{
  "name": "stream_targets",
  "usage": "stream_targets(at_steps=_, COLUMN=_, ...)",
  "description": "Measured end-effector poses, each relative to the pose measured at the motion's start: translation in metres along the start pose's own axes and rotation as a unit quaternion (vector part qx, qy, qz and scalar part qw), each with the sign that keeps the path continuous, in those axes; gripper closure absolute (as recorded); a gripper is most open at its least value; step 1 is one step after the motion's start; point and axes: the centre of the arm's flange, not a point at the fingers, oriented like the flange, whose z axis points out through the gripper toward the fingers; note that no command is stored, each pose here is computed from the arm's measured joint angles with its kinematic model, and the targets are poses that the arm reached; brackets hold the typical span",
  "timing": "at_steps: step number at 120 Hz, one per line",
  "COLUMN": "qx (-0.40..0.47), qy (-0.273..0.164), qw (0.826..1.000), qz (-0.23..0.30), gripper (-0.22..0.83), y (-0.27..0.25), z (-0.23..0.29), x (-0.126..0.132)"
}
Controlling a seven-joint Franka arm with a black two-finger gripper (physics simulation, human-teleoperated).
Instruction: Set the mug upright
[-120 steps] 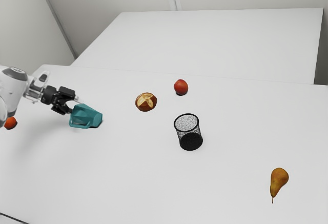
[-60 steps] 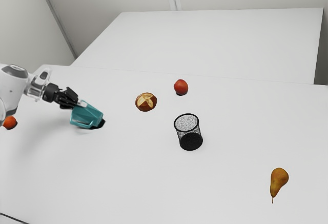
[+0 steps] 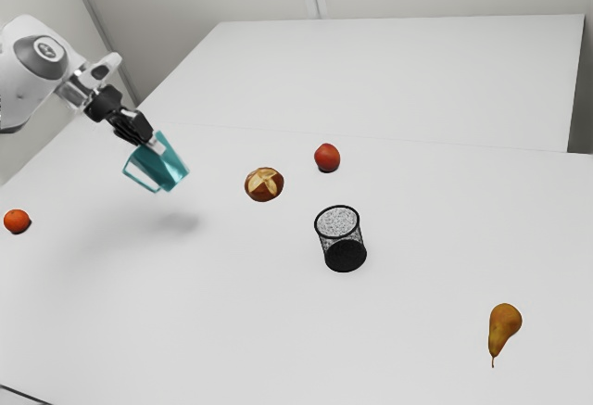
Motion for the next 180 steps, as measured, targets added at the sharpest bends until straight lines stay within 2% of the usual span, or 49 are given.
stream_targets(at_steps=15, qx=0.090, qy=-0.049, qw=0.994, qz=0.028, gripper=0.78, y=0.051, z=0.000, x=0.016)
stream_targets(at_steps=34, qx=0.155, qy=-0.078, qw=0.985, qz=0.012, gripper=0.78, y=0.088, z=0.018, x=-0.012)
stream_targets(at_steps=48, qx=0.187, qy=-0.076, qw=0.979, qz=-0.002, gripper=0.78, y=0.097, z=0.036, x=-0.027)
stream_targets(at_steps=87, qx=0.240, qy=-0.057, qw=0.968, qz=-0.042, gripper=0.78, y=0.112, z=0.106, x=-0.040)
stream_targets(at_steps=112, qx=0.255, qy=-0.032, qw=0.964, qz=-0.074, gripper=0.78, y=0.097, z=0.136, x=-0.041)
stream_targets(at_steps=147, qx=0.255, qy=-0.036, qw=0.959, qz=-0.117, gripper=0.77, y=0.082, z=0.170, x=-0.051)
stream_targets(at_steps=155, qx=0.254, qy=-0.033, qw=0.959, qz=-0.122, gripper=0.69, y=0.084, z=0.172, x=-0.050)
stream_targets(at_steps=170, qx=0.252, qy=-0.029, qw=0.959, qz=-0.126, gripper=0.42, y=0.090, z=0.173, x=-0.049)
stream_targets(at_steps=180, qx=0.252, qy=-0.025, qw=0.959, qz=-0.128, gripper=0.28, y=0.095, z=0.171, x=-0.047)
